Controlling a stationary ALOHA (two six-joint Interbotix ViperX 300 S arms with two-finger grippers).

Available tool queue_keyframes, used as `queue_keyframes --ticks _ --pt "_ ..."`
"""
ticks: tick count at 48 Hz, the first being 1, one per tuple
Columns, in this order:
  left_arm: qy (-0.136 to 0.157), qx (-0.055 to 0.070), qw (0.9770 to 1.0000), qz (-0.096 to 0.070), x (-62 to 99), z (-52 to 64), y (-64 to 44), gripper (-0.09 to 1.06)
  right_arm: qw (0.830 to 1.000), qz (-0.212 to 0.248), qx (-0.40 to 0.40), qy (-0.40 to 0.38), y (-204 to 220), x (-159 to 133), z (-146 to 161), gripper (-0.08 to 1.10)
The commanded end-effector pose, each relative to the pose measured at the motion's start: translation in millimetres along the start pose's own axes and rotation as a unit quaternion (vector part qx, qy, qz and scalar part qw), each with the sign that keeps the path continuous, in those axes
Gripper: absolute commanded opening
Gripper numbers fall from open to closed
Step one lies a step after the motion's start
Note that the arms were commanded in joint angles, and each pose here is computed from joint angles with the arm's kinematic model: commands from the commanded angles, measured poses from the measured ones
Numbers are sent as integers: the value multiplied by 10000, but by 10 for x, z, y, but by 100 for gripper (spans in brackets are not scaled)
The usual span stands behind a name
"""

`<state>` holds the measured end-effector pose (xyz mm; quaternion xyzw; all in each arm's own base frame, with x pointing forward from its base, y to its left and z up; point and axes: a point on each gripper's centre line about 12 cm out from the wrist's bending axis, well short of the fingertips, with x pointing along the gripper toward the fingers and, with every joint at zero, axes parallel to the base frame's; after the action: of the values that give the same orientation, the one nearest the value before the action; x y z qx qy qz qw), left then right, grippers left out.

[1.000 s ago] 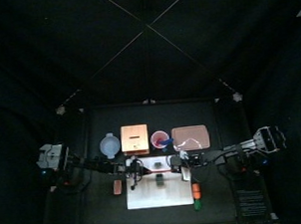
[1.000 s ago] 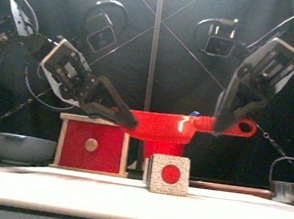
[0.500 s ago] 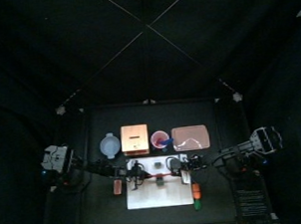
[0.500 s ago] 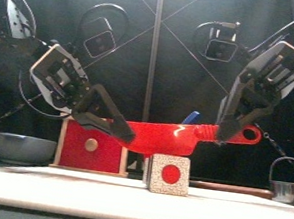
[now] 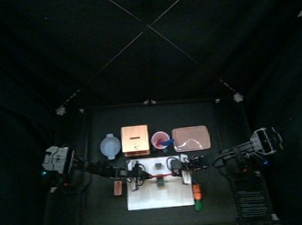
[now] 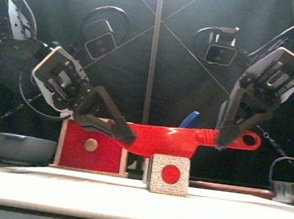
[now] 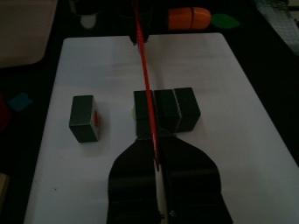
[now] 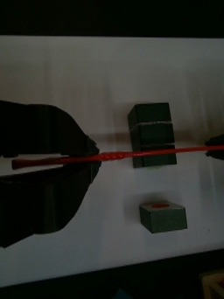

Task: Cut the sushi into 4 pieces with the knife
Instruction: Cut the sushi into 4 pieces

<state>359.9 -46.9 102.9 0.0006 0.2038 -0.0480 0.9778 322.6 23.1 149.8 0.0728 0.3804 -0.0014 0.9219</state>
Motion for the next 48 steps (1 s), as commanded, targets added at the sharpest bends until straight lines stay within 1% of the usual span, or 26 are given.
queue_keyframes --ticks 1,3,4,12,22,36,43,48 --pt "-207 11 9998 -16 54 122 -13 20 9998 -8 78 -158 -17 8 78 6" --pt "-191 6 9998 -11 63 112 -11 20 9999 -8 103 -119 -14 31 68 6" --pt "-183 21 9998 -37 64 106 -30 20 9999 -12 111 -96 -16 42 58 6" --pt "-105 -7 9999 -72 87 51 -70 20 9998 -3 171 31 6 125 7 6" --pt "-72 -27 9999 -97 102 27 -112 20 9998 9 175 73 23 188 -30 6" --pt "-53 -99 9999 -77 104 14 -140 20 9998 27 172 37 36 173 -16 6" --pt "101 -133 9999 -47 127 -59 -137 20 9999 41 159 -7 46 166 10 6" --pt "293 -169 9994 -9 149 -134 -129 20 9999 29 159 53 41 192 -16 6"
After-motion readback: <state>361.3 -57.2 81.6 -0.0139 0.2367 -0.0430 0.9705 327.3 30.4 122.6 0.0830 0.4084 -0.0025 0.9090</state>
